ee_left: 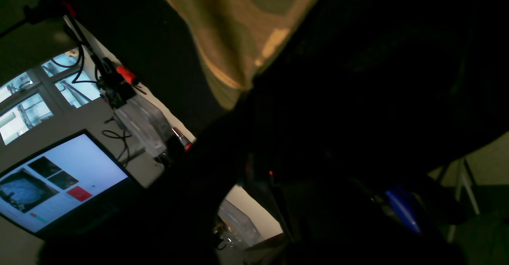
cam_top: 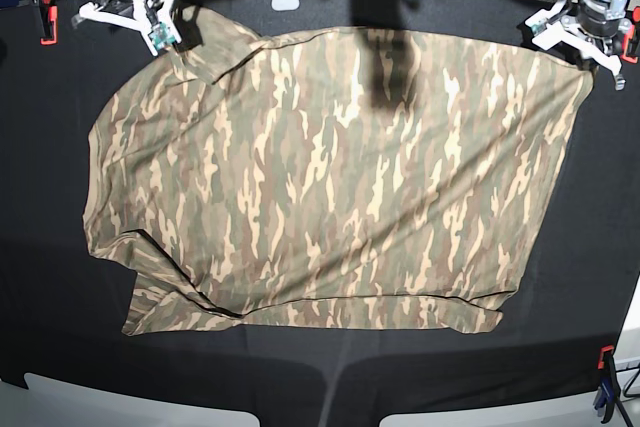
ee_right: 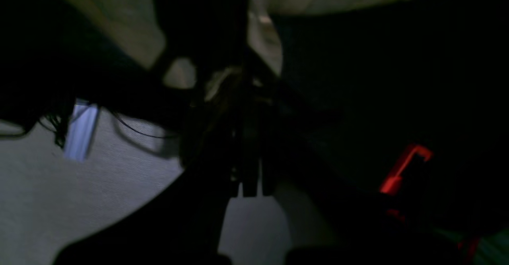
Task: Layout the t-shirt on the table in an organized manner, then fold the t-shirt properly
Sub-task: 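Pull the shirt's shoulders apart with both grippers, smoothing it flat, then lift the shirt's shoulder edges with both grippers and fold them inward, then lower the folded edges onto the shirt and open both grippers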
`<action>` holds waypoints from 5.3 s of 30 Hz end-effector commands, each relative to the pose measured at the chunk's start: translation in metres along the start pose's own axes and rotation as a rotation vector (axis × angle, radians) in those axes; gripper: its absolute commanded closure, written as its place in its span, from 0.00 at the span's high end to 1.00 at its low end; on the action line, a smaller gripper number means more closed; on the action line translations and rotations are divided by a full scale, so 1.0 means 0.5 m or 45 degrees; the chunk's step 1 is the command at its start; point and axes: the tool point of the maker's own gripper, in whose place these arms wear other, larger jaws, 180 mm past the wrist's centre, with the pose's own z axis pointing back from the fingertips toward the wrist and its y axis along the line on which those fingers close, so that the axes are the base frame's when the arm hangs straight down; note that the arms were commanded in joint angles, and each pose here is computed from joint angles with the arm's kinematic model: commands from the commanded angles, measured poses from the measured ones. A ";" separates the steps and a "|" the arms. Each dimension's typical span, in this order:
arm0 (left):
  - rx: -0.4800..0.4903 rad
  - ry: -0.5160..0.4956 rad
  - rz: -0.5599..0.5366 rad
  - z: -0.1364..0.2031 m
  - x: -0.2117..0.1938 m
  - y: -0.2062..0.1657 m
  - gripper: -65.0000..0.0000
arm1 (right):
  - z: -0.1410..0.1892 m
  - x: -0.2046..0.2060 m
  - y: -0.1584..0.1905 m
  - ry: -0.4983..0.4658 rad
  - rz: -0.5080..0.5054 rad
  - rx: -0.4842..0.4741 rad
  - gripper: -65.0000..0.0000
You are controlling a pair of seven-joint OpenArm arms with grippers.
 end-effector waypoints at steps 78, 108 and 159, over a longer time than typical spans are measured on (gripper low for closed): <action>0.083 0.113 -0.062 0.017 -0.030 0.031 0.00 | 0.117 -0.155 -0.006 0.267 0.512 0.070 0.00; 0.328 -0.431 0.456 0.028 0.187 0.331 0.00 | 0.111 0.292 -0.213 -0.607 0.229 -0.301 0.00; 0.322 -0.503 0.700 -0.140 0.202 0.339 0.00 | -0.008 0.398 -0.376 -0.708 0.027 -0.177 0.00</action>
